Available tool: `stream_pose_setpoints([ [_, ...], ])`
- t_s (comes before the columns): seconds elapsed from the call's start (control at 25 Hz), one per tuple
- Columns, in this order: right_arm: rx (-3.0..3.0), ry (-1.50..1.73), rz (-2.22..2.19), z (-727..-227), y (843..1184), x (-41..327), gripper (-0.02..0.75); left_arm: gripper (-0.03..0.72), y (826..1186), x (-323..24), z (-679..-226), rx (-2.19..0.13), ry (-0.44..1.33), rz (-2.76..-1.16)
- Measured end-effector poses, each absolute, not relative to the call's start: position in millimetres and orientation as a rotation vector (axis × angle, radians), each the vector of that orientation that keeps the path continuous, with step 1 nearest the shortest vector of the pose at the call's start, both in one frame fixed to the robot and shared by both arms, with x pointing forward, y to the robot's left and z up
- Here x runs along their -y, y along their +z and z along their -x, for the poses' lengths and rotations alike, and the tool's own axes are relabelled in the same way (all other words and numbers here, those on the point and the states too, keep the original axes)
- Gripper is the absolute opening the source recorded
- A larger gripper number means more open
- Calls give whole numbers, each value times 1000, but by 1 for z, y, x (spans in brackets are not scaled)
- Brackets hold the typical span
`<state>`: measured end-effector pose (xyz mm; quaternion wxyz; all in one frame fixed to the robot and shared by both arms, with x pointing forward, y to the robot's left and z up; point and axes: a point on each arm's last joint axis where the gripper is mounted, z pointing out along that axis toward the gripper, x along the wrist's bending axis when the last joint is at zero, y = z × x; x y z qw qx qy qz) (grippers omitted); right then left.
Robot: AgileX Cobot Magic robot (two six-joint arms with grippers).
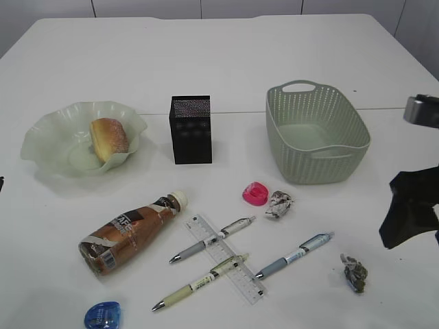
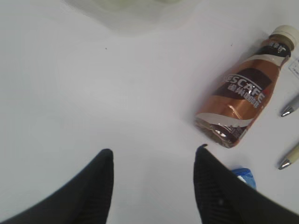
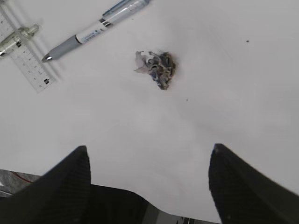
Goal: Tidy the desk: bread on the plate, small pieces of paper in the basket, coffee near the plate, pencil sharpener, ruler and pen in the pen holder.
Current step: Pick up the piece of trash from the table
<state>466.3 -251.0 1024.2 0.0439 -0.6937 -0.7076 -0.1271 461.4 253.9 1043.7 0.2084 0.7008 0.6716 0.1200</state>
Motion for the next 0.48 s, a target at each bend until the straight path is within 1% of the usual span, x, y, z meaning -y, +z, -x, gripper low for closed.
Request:
stream_pose_setpoints([
  [0.24, 2232, -357, 2034, -476, 1007, 230, 577, 398, 1040, -256, -455, -1854, 362, -1945],
  [0.48, 2241, -308, 2039, -486, 991, 229, 577, 386, 1040, -256, -455, -1851, 370, -1949],
])
